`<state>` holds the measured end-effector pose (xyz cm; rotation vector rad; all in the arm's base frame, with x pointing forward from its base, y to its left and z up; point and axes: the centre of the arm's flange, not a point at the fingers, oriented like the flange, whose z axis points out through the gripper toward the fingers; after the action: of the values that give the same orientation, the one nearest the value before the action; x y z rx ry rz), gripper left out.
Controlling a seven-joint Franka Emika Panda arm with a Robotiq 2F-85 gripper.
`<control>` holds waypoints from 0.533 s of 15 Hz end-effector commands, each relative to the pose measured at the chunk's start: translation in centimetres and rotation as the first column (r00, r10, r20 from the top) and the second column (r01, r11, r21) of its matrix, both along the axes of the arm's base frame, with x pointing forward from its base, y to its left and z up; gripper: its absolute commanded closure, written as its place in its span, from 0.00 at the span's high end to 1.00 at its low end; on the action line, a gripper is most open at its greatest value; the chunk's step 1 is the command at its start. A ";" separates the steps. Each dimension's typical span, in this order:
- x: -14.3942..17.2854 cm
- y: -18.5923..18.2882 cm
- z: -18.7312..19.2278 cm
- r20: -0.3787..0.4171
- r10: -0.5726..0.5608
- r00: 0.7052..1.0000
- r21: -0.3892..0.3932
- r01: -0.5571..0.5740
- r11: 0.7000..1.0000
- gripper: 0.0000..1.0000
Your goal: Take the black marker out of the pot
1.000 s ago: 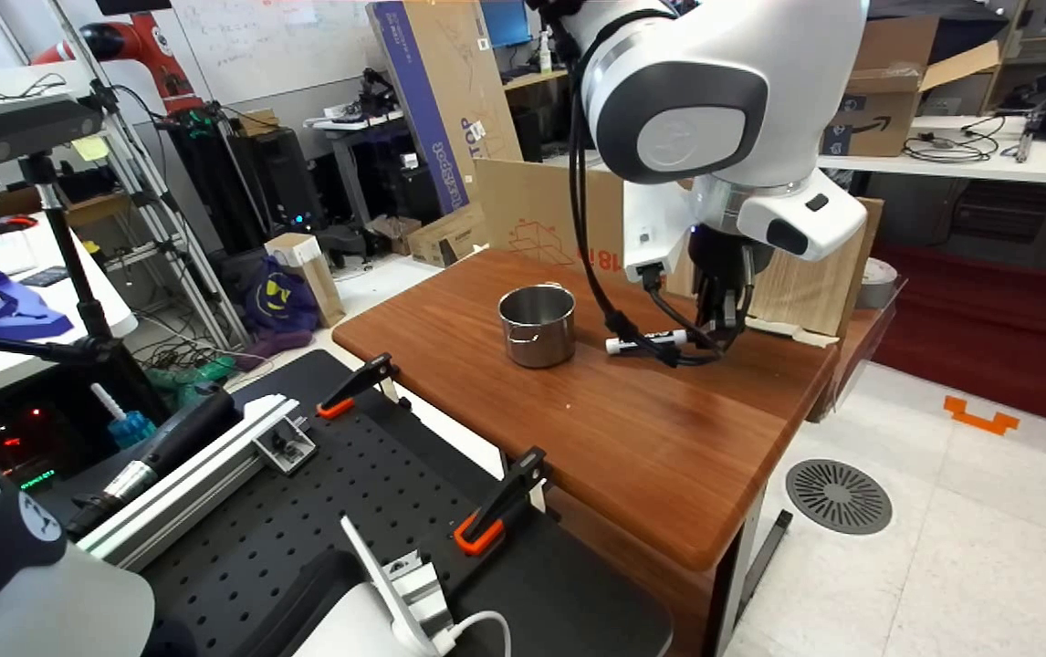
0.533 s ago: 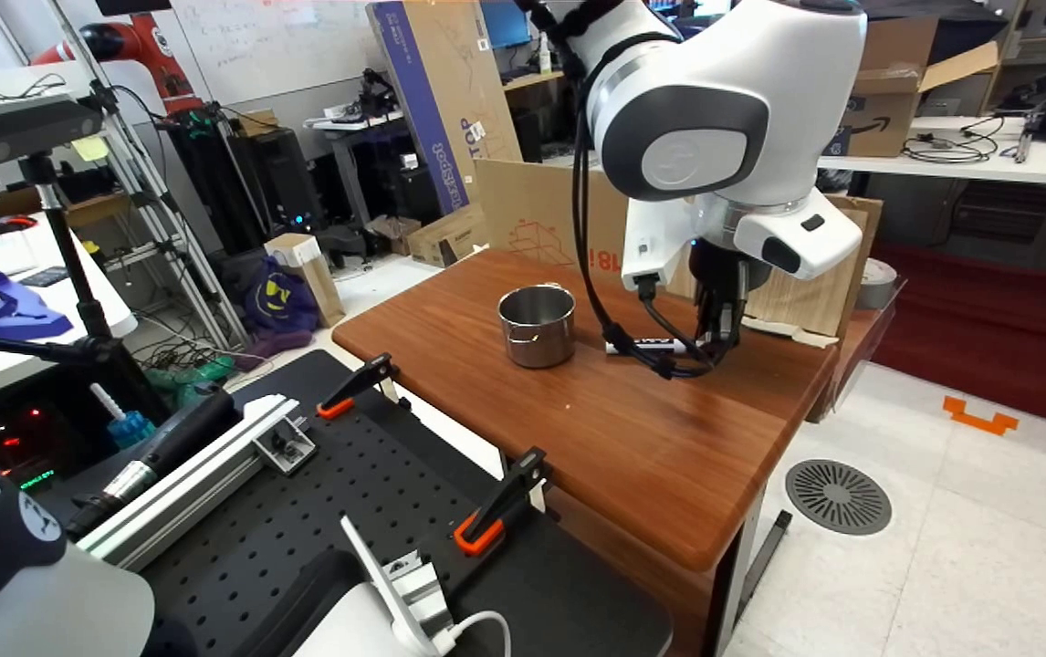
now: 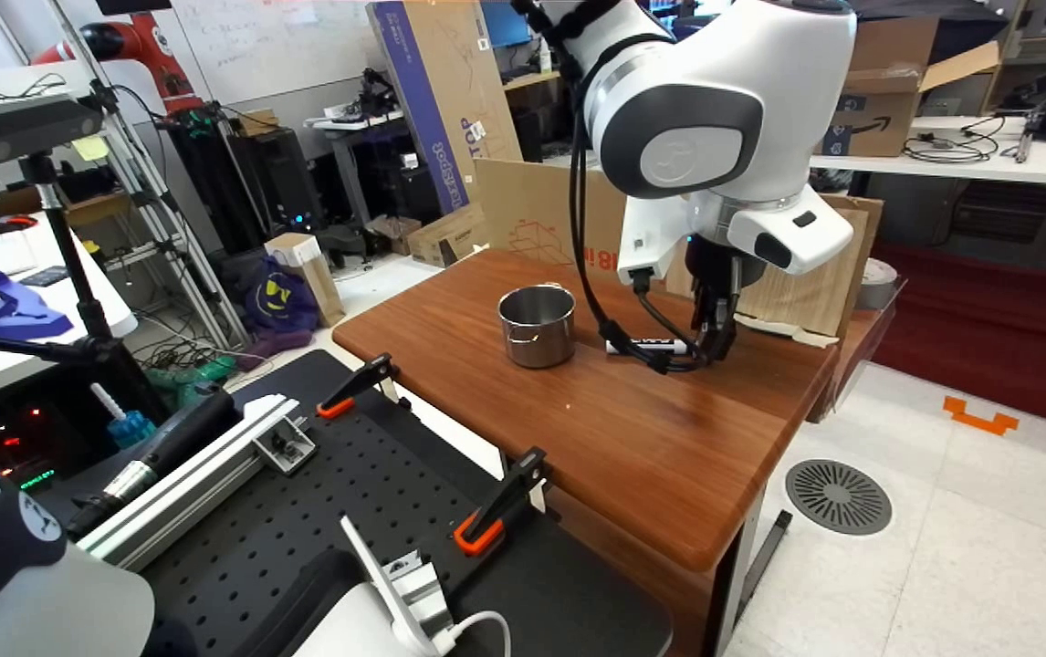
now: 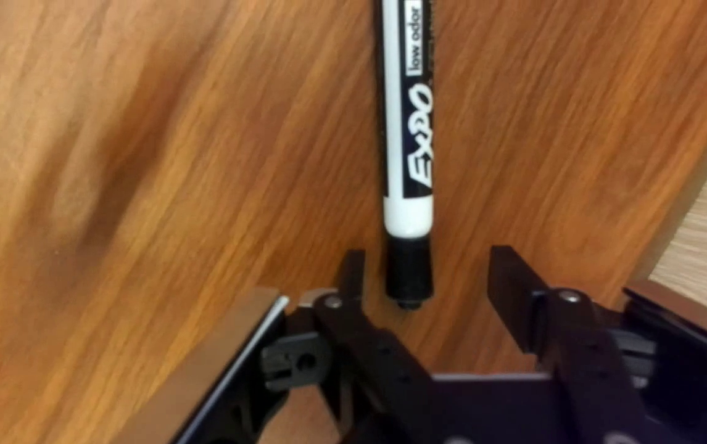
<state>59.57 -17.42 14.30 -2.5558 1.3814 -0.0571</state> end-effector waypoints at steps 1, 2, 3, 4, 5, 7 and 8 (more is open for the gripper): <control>0.7 0.1 -0.7 -0.028 0.005 1.000 0.001 -0.005 1.000 0.88; 0.8 0.2 -0.7 -0.029 0.007 1.000 0.002 -0.007 1.000 0.95; 0.8 0.2 -0.6 -0.029 0.007 1.000 0.003 -0.007 1.000 0.99; 0.7 0.2 -0.5 -0.027 0.008 1.000 0.005 -0.007 1.000 1.00; 0.6 0.1 -0.5 -0.028 0.009 1.000 0.008 -0.009 1.000 1.00; 0.3 0.2 0.2 -0.019 0.015 1.000 0.010 -0.014 1.000 1.00; -0.1 0.1 0.8 -0.011 0.019 1.000 0.013 -0.019 1.000 1.00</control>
<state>59.66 -17.14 14.04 -2.5573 1.3750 -0.0395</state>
